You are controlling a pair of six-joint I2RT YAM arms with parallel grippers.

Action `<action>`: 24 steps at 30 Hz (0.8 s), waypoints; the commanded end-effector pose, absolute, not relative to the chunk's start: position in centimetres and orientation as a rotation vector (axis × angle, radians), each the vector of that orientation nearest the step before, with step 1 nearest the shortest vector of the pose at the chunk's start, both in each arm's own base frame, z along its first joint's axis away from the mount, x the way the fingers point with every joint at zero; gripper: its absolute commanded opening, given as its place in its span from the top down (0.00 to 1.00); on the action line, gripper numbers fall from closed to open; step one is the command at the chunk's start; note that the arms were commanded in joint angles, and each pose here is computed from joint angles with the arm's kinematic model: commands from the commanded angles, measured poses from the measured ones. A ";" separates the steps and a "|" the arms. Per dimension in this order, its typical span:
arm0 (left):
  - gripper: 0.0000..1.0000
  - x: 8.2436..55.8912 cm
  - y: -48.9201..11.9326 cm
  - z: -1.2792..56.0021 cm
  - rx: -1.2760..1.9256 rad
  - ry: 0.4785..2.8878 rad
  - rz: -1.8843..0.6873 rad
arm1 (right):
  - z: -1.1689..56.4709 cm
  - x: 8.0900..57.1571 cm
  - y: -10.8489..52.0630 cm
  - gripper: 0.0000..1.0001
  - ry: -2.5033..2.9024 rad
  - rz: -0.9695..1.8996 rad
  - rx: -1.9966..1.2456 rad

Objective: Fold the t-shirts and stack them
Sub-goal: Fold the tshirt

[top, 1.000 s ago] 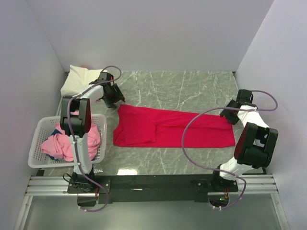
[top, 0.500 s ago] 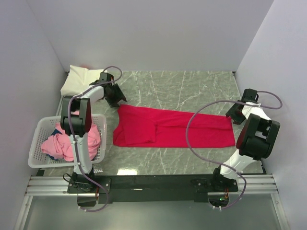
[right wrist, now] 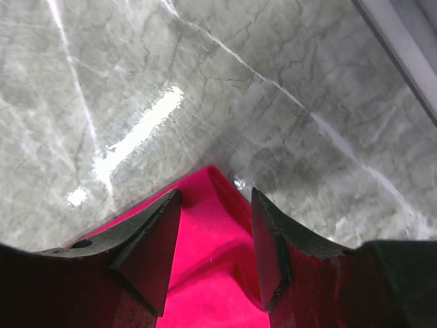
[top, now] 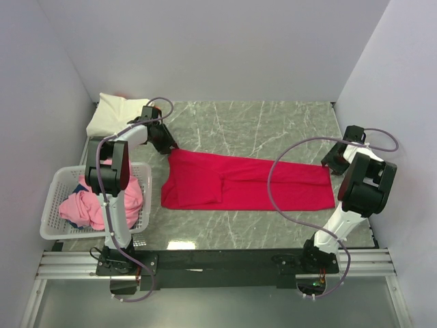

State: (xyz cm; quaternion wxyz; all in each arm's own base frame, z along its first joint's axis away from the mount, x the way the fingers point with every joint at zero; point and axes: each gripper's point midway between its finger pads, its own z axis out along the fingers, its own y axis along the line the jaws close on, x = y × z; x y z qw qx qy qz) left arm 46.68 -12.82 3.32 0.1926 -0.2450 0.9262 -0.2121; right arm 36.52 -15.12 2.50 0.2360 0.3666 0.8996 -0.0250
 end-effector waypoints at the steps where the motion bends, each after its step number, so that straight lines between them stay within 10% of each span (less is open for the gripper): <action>1: 0.63 46.8 -12.8 3.9 -0.685 2.592 -0.592 | 3.0 38.2 -16.0 0.48 2.426 -0.071 0.976; 16: 0.99 46.8 -12.1 2.2 -0.666 2.623 -0.547 | 1.7 38.0 -16.3 1.00 2.474 -0.100 1.013; 24: 0.99 47.9 -10.3 3.1 -0.671 2.589 -0.477 | 2.0 38.5 -17.3 1.00 2.481 -0.144 1.017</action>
